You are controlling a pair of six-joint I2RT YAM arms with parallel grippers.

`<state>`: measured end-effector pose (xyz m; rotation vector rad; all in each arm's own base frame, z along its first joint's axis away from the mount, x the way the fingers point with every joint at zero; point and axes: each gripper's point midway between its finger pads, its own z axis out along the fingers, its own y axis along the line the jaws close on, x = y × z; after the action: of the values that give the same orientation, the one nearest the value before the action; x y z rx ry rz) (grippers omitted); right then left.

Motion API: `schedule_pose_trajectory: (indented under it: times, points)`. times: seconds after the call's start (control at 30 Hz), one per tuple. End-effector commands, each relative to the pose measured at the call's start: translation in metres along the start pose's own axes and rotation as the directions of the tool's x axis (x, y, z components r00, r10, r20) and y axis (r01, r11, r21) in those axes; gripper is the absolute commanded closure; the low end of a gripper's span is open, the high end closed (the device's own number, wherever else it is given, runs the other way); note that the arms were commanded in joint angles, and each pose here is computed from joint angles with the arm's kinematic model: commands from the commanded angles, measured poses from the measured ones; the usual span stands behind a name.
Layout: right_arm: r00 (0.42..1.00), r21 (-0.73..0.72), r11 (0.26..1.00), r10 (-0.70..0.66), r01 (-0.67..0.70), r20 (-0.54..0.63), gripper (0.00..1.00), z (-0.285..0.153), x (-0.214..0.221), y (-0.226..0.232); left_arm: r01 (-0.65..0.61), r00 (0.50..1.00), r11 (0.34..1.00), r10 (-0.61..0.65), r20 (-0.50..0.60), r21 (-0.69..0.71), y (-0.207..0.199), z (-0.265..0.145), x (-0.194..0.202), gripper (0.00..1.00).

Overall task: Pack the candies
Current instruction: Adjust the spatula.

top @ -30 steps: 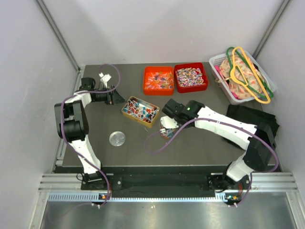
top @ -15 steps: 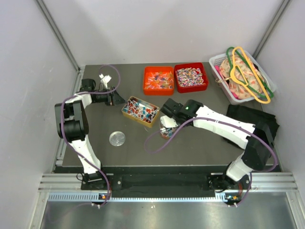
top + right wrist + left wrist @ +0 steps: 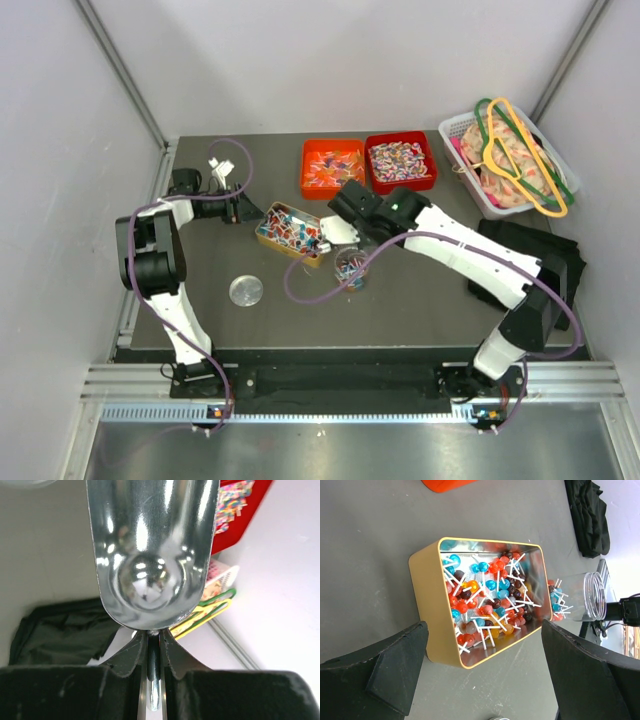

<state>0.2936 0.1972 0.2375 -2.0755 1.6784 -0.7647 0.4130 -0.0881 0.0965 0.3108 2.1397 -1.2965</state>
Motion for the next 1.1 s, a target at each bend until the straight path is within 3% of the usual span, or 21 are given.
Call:
schedule_pose_trajectory:
  times: [0.0, 0.37, 0.63, 0.77, 0.83, 1.07]
  points:
    - [0.999, 0.111, 0.993, 0.041, -0.043, 0.017, 1.0, 0.008, -0.018, -0.035, -0.065, 0.997, 0.998, 0.064, 0.031, 0.024, -0.009, -0.003, -0.012, 0.01]
    - [0.985, 0.278, 0.954, -0.069, 0.111, -0.157, 1.0, 0.086, -0.081, -0.091, -0.05, 0.998, 0.998, 0.049, 0.028, 0.033, -0.007, 0.013, -0.005, 0.01]
    - [0.963, 0.337, 0.914, -0.159, 0.227, -0.216, 1.0, 0.103, -0.112, -0.108, -0.068, 0.997, 0.996, 0.066, 0.031, 0.055, -0.005, 0.018, 0.0, 0.01]
    - [0.981, 0.342, 0.924, -0.129, 0.173, -0.146, 1.0, 0.092, -0.121, -0.115, -0.053, 0.998, 0.997, 0.051, 0.036, 0.065, -0.011, 0.017, -0.003, 0.01]
    - [0.998, 0.342, 0.939, -0.03, 0.044, -0.047, 1.0, 0.08, -0.123, -0.123, -0.07, 0.997, 0.995, 0.067, 0.045, 0.073, -0.015, 0.015, -0.007, 0.01]
    - [0.99, 0.227, 0.966, 0.102, -0.123, 0.102, 1.0, 0.069, -0.126, -0.1, -0.11, 0.992, 0.988, 0.102, 0.076, 0.111, -0.037, 0.013, -0.026, 0.01]
